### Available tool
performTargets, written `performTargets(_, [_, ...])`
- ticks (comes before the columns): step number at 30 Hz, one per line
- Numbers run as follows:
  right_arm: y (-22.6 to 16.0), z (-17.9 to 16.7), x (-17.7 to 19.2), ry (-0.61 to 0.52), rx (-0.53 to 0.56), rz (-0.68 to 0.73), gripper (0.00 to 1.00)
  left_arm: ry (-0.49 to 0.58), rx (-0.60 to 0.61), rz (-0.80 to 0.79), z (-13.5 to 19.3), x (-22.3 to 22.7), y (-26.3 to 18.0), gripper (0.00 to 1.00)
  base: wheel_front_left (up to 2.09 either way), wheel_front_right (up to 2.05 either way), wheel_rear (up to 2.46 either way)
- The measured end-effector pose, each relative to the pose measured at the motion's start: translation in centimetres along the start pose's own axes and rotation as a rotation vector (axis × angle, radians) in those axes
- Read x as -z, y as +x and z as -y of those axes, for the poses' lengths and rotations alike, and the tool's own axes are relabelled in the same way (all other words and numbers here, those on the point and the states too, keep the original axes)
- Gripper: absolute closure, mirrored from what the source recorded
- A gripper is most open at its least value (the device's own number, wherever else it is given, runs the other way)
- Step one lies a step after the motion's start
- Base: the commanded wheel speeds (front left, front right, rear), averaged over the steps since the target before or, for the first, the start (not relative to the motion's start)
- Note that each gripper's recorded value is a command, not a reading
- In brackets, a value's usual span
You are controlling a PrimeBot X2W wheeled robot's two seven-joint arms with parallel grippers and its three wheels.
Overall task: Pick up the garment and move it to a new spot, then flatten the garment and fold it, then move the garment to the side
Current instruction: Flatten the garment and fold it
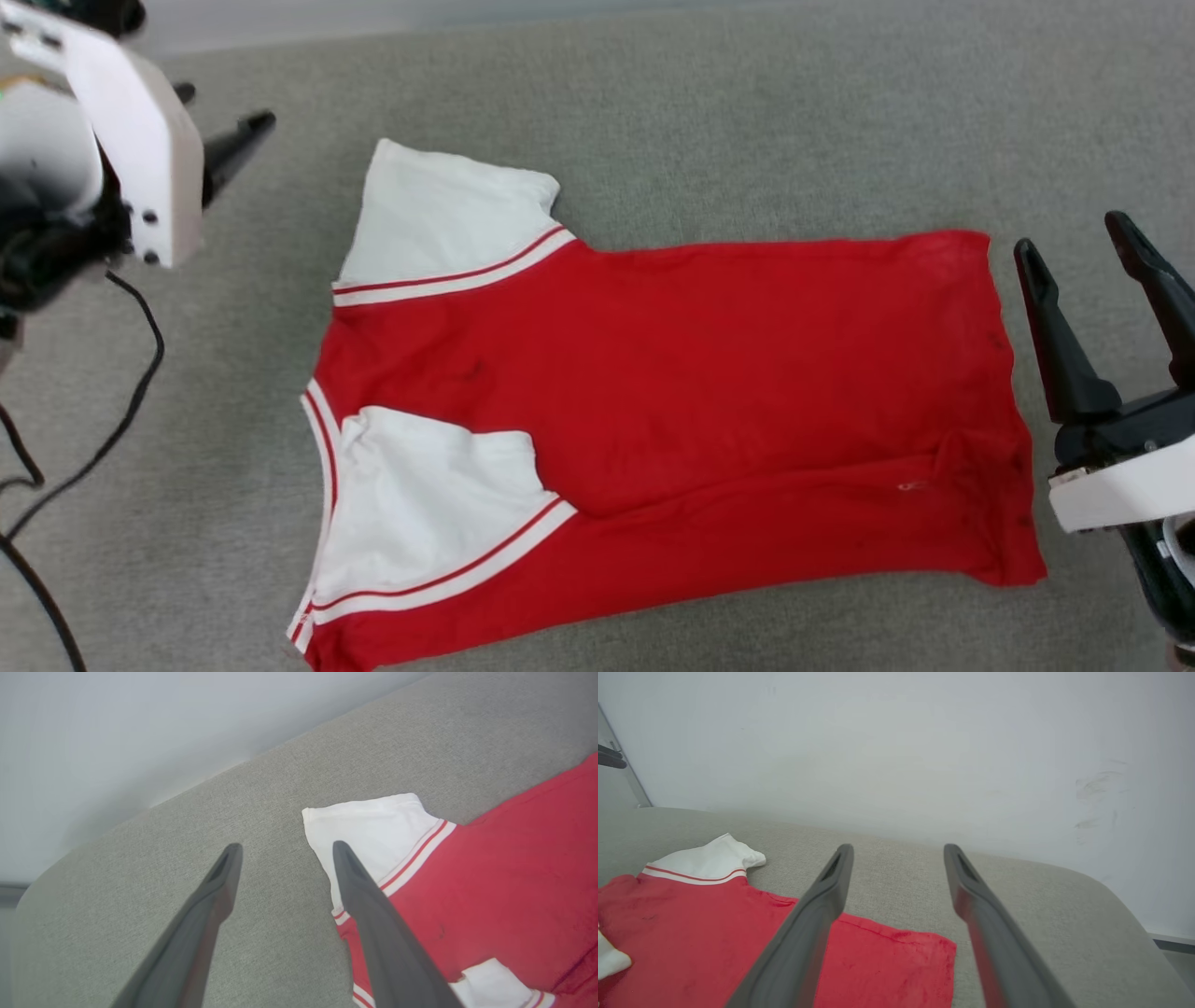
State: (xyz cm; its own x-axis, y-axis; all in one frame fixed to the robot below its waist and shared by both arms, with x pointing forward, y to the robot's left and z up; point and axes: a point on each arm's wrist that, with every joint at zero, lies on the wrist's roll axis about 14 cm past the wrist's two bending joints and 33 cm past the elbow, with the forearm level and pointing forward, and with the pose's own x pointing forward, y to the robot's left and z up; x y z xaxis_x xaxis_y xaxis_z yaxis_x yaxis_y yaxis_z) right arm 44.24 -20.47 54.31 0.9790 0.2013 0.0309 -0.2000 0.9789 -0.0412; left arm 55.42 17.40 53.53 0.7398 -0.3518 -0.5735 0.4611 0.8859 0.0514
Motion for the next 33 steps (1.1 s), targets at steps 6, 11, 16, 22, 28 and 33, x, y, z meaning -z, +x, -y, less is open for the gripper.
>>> performTargets(6, [0.3, 0.0, 2.1, 0.007, 0.027, -0.035, 0.00, -0.023, 0.049, -0.144, -0.2, 0.3, 4.5, 0.00, 0.00, 0.00, 0.00])
performTargets(11, [1.1, 0.2, 4.0, -0.003, 0.035, -0.070, 0.00, -0.010, 0.093, -0.296, 0.2, 2.2, 8.2, 0.00, 0.00, 0.00, 0.00])
performTargets(16, [1.9, 0.4, 5.8, -0.009, 0.035, -0.100, 0.00, -0.003, 0.137, -0.393, 1.1, 4.5, 11.8, 0.00, 0.00, 0.00, 0.00])
performTargets(22, [2.3, 0.9, 8.3, -0.016, 0.039, -0.157, 0.00, -0.007, 0.170, -0.505, 2.2, 8.1, 15.0, 0.00, 0.00, 0.00, 0.00])
performTargets(28, [2.2, 1.7, 8.7, -0.034, 0.051, -0.171, 0.00, 0.028, 0.173, -0.558, 2.2, 9.2, 15.3, 0.95, 0.00, 0.00, 0.00])
performTargets(33, [2.8, 2.5, 6.7, -0.074, 0.056, -0.117, 0.00, 0.043, 0.185, -0.555, 2.6, 9.0, 14.4, 1.00, 0.00, 0.00, 0.00])
